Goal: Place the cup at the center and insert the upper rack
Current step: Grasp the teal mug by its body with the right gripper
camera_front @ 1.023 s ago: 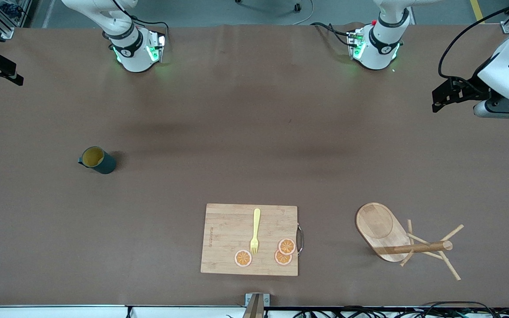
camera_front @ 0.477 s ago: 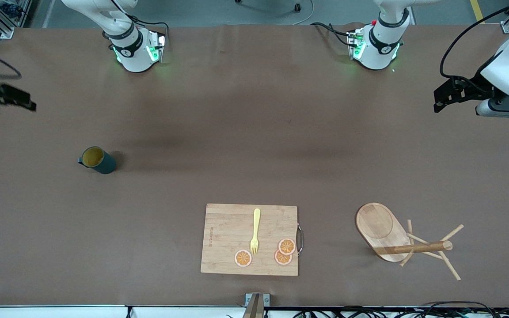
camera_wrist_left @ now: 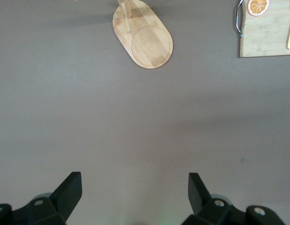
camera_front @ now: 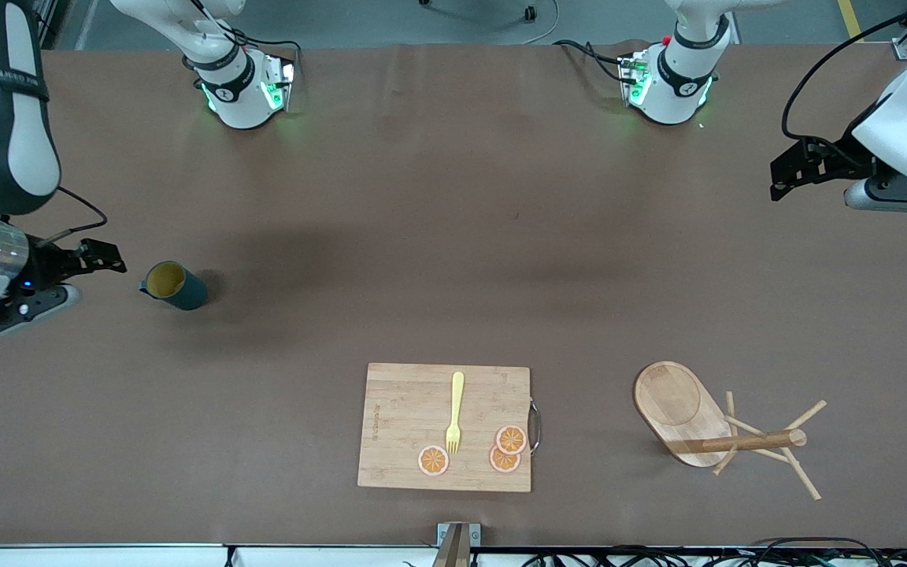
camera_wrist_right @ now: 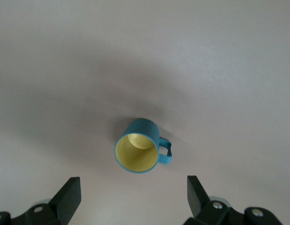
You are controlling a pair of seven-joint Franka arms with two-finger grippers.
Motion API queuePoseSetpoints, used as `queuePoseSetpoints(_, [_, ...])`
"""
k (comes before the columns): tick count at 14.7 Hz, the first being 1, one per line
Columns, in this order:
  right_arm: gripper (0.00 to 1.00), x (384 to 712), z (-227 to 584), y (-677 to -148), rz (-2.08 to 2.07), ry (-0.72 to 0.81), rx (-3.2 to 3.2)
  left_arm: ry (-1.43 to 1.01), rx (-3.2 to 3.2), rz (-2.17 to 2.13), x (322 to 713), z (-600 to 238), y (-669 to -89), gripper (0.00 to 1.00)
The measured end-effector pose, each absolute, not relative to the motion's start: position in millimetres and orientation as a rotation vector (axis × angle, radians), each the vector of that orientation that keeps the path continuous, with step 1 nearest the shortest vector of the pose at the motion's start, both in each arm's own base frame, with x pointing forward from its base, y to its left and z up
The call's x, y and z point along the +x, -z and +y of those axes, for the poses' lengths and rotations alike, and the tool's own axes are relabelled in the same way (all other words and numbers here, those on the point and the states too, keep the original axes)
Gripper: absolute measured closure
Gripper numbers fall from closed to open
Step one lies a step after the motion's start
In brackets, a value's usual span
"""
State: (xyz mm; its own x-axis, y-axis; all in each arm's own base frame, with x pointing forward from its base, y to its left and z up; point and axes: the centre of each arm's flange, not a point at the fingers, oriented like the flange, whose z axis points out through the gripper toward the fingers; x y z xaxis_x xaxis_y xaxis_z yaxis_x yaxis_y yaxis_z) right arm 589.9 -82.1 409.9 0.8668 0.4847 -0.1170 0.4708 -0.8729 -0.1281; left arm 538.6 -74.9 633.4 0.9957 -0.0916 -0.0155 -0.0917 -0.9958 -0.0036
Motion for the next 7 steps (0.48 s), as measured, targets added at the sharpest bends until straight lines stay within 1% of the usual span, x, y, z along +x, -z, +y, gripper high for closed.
queuePoseSetpoints(4, [0.00,580,-117,-335,-1.012,-0.177,-2.833,-0.033,-3.136,0.130,540,-79,-631,0.00])
queuePoseSetpoints(7, [0.00,573,-120,-273,-1.100,-0.141,-2.822,-0.038,-3.139,0.092,539,-85,-629,0.00])
